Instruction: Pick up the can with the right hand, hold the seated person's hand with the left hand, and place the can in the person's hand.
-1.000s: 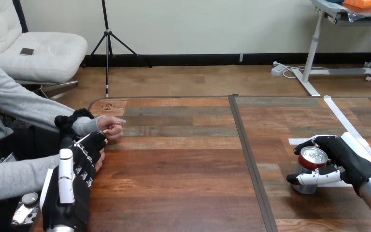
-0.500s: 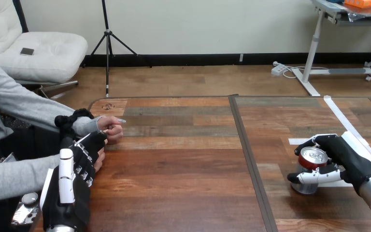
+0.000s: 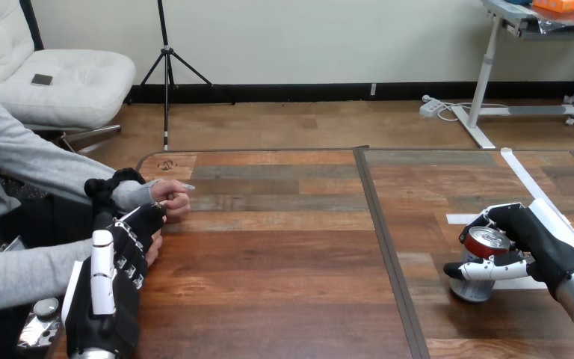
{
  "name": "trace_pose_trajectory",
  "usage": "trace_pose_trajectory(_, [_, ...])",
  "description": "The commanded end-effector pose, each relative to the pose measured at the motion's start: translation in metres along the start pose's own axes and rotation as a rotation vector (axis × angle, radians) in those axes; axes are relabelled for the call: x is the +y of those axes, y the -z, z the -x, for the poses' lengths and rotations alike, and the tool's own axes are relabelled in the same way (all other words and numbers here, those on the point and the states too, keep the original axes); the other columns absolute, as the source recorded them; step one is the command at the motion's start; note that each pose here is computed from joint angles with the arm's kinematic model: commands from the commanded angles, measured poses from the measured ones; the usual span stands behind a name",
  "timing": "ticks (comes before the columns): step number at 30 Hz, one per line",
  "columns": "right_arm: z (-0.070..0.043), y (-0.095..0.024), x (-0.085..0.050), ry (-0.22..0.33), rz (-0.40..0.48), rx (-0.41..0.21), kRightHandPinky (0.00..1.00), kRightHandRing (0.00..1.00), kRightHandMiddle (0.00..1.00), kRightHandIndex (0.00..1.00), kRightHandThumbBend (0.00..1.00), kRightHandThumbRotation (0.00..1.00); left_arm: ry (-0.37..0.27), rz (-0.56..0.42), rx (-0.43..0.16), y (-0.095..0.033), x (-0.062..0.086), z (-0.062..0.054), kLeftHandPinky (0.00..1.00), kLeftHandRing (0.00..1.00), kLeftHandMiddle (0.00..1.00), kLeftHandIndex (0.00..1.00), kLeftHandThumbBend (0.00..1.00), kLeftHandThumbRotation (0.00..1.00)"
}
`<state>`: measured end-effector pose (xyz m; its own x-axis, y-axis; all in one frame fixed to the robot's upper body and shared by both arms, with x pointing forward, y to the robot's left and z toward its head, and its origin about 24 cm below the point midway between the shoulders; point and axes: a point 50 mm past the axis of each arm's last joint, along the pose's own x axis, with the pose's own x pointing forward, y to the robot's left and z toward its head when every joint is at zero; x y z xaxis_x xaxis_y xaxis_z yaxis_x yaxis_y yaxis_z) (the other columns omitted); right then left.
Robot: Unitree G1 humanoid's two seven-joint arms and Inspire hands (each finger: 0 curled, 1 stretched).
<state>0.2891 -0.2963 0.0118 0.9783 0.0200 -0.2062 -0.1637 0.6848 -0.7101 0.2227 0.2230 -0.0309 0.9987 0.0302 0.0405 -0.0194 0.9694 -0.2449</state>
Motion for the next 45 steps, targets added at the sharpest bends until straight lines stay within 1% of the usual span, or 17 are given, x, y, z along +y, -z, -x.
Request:
trace_pose_trajectory(1, [-0.0076, -0.0164, -0.0252, 0.072, 0.04, -0.08, 0.35, 0.38, 0.43, 0.47, 0.74, 0.0, 0.05, -0.013, -0.1, -0.0201, -0.009, -0.0177, 0.99, 0.9, 0.83, 0.72, 0.53, 1.0])
trace_pose_trajectory(12, [-0.0074, -0.0182, -0.0284, 0.07, 0.049, -0.098, 0.33, 0.36, 0.41, 0.46, 0.75, 0.0, 0.052, -0.019, -0.097, -0.0203, -0.009, -0.0176, 0.99, 0.91, 0.83, 0.72, 0.52, 1.0])
trace_pose_trajectory(29, [-0.0078, -0.0209, -0.0311, 0.066, 0.089, -0.113, 0.35, 0.38, 0.43, 0.45, 0.79, 0.0, 0.051, -0.028, -0.101, -0.0212, -0.009, -0.0174, 0.99, 0.91, 0.83, 0.71, 0.53, 1.0])
trace_pose_trajectory(35, [-0.0083, -0.0224, -0.0316, 0.057, 0.11, -0.116, 0.36, 0.39, 0.44, 0.46, 0.8, 0.0, 0.052, -0.028, -0.102, -0.0211, -0.0086, -0.0176, 0.99, 0.9, 0.82, 0.71, 0.53, 1.0])
trace_pose_trajectory(45, [-0.0084, -0.0258, -0.0321, 0.036, 0.111, -0.144, 0.37, 0.4, 0.45, 0.46, 0.8, 0.0, 0.054, -0.022, -0.098, -0.0211, -0.0078, -0.0175, 1.0, 0.91, 0.83, 0.71, 0.52, 1.0])
